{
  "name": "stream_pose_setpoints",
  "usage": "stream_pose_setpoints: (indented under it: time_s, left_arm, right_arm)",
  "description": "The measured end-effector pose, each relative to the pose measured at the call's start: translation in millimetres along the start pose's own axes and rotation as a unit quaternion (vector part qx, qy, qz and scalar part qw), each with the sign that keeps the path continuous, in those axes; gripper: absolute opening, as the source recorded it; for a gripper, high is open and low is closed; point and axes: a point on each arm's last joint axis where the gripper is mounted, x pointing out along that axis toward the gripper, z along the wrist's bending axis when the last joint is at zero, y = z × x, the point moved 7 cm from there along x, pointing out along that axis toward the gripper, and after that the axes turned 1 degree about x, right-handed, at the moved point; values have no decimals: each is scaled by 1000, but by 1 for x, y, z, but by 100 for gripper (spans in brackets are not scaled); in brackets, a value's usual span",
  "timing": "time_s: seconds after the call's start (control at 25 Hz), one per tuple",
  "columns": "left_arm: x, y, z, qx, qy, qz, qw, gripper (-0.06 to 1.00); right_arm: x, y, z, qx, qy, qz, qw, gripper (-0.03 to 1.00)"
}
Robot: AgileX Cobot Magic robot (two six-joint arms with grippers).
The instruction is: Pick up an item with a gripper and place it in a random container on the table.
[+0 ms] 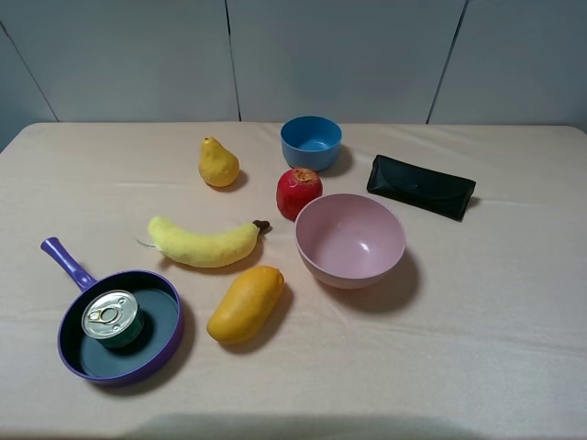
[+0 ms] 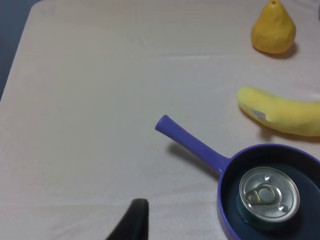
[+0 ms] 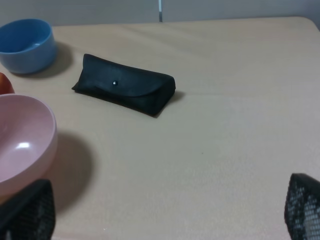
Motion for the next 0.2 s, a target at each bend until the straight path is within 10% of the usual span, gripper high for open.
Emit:
stream_pose_setpoints:
  time_s: [0.2]
  left_arm:
    - [0, 0, 0, 0, 0, 0, 1000, 99]
  right_arm:
    - [0, 0, 0, 0, 0, 0, 1000, 69]
